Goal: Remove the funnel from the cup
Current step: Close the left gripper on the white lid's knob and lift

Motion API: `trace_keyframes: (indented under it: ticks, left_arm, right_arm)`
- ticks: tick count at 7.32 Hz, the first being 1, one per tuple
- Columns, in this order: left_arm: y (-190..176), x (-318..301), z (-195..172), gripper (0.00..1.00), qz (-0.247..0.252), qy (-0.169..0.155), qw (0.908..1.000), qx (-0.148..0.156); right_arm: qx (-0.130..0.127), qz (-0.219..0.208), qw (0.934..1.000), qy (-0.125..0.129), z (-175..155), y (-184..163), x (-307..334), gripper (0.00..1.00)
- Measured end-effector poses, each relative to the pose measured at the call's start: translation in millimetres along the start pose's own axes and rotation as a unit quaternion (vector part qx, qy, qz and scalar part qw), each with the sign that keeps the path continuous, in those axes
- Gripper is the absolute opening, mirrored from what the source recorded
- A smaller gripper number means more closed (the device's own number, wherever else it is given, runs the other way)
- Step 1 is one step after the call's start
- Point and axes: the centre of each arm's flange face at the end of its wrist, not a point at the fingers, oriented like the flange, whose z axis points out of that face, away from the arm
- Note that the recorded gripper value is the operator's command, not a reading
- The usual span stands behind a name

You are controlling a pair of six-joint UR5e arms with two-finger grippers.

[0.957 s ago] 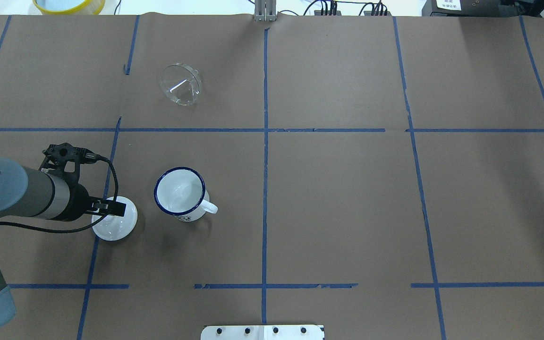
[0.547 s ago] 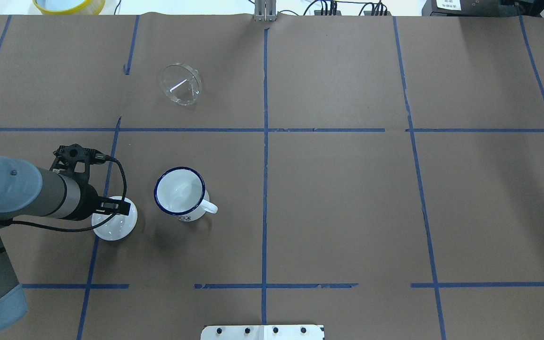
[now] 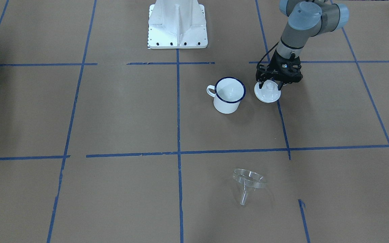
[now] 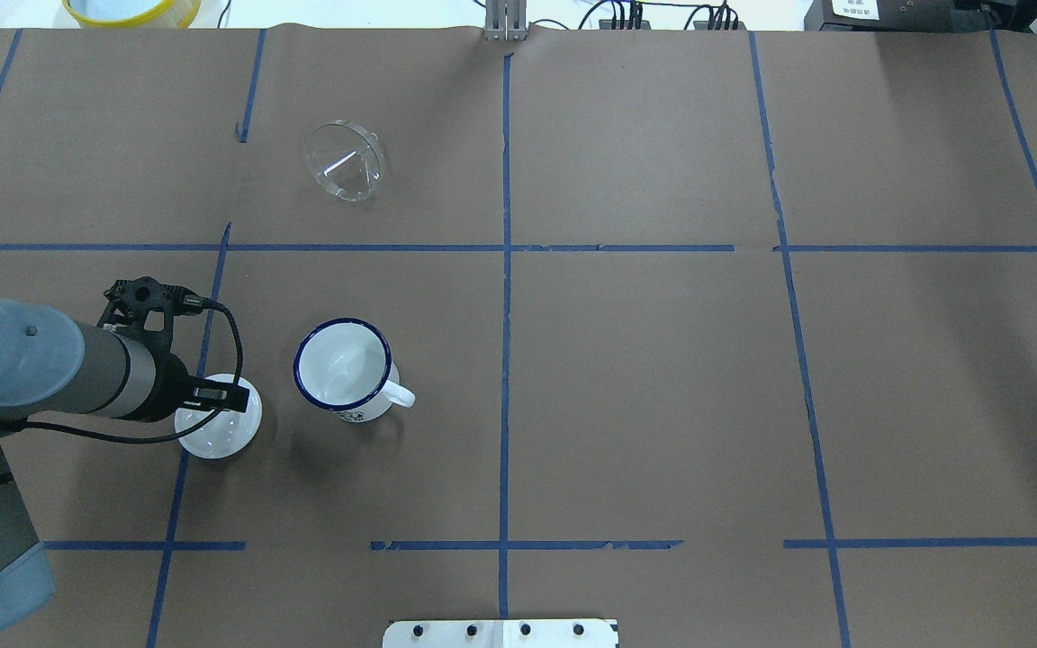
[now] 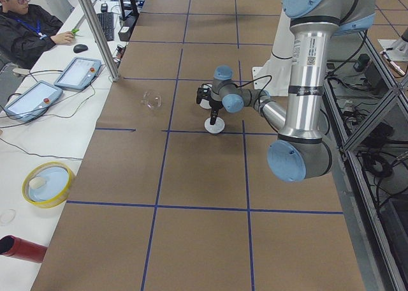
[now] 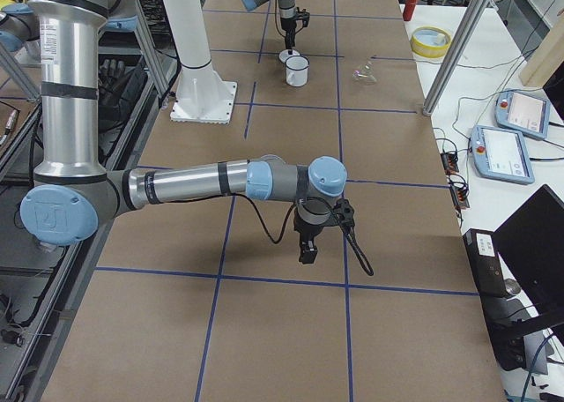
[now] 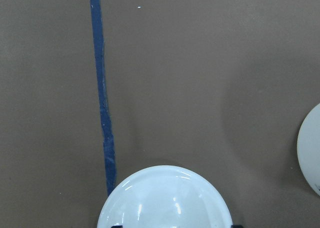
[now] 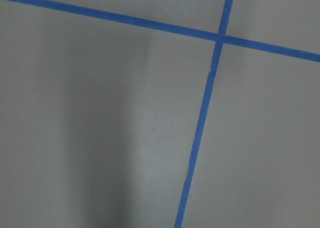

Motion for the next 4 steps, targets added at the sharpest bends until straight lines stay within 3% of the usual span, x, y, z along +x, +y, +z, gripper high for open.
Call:
trace_keyframes:
  ticks: [4]
  left_arm:
    - [1.0, -1.7, 0.9, 0.72, 0.0, -0.002, 1.0, -0.001]
  right_arm:
    - [0.0, 0.0, 1.0, 0.0, 0.3, 0.1, 0.2, 1.0]
